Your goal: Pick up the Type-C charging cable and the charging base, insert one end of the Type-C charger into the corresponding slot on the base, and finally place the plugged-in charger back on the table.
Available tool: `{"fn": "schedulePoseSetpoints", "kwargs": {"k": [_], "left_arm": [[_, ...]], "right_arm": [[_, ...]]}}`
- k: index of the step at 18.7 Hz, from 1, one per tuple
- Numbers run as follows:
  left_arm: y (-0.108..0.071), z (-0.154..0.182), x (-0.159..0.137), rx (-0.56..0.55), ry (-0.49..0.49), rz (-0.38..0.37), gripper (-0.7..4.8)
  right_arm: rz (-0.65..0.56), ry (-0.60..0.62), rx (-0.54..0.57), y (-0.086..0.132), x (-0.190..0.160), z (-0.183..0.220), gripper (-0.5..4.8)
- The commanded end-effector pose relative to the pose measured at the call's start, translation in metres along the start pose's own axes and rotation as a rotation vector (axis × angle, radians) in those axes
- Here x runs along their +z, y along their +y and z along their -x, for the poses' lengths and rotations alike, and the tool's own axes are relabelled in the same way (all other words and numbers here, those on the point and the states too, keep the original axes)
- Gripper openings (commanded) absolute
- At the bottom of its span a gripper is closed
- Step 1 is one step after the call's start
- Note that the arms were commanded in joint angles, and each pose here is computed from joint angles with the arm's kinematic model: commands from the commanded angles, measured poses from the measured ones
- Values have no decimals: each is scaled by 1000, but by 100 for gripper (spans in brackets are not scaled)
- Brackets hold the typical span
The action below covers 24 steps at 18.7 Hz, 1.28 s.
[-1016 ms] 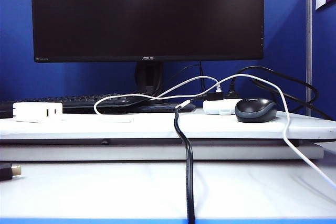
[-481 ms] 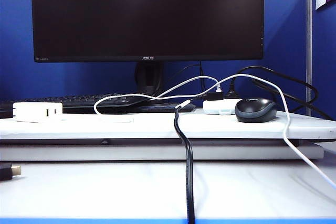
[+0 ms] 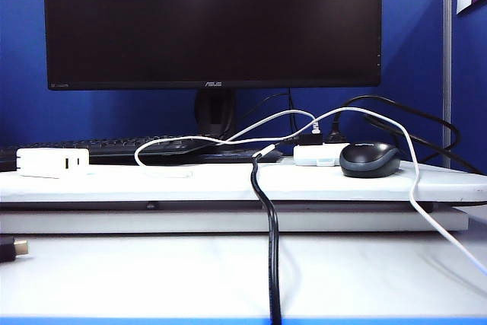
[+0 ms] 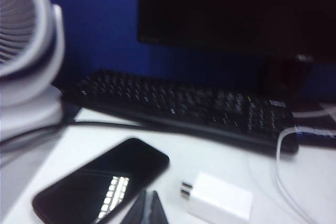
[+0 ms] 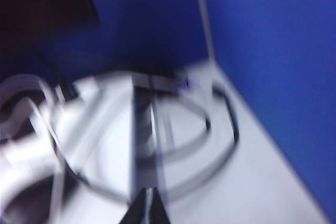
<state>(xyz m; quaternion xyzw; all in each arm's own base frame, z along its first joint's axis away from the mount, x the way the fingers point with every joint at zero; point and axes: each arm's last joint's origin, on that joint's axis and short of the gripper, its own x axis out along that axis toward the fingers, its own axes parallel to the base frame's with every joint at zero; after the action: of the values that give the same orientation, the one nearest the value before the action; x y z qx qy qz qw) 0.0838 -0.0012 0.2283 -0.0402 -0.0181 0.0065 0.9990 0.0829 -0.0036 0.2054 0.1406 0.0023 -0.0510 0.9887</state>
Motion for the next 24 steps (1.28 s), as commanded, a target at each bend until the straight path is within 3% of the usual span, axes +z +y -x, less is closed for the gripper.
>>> {"fn": "schedulePoseSetpoints", "kwargs": {"k": [1, 5, 9, 13, 16, 19, 23, 24], "left_arm": [[-2, -7, 29, 6, 1, -49, -6], [-8, -36, 74, -2, 55, -177, -6], [-19, -81, 114, -143, 159, -284, -6], [-23, -109, 133, -227, 279, -485, -6], [-24, -115, 142, -246, 281, -572, -6], [-26, -120, 142, -326, 286, -668, -6], [-26, -144, 118, -383, 413, -638, -6], [-26, -158, 102, -376, 512, -558, -6]], "right_arm": [[-11, -110, 28, 8, 32, 12, -5], [-14, -185, 51, 19, 73, 24, -5], [40, -132, 50, 29, 100, 10, -5], [49, -83, 105, 42, 131, -8, -5], [66, -40, 214, 52, 152, -23, -5], [91, 30, 420, 66, 170, -43, -5], [89, 103, 562, 83, 170, -61, -5], [86, 140, 614, 92, 164, -64, -5]]}}
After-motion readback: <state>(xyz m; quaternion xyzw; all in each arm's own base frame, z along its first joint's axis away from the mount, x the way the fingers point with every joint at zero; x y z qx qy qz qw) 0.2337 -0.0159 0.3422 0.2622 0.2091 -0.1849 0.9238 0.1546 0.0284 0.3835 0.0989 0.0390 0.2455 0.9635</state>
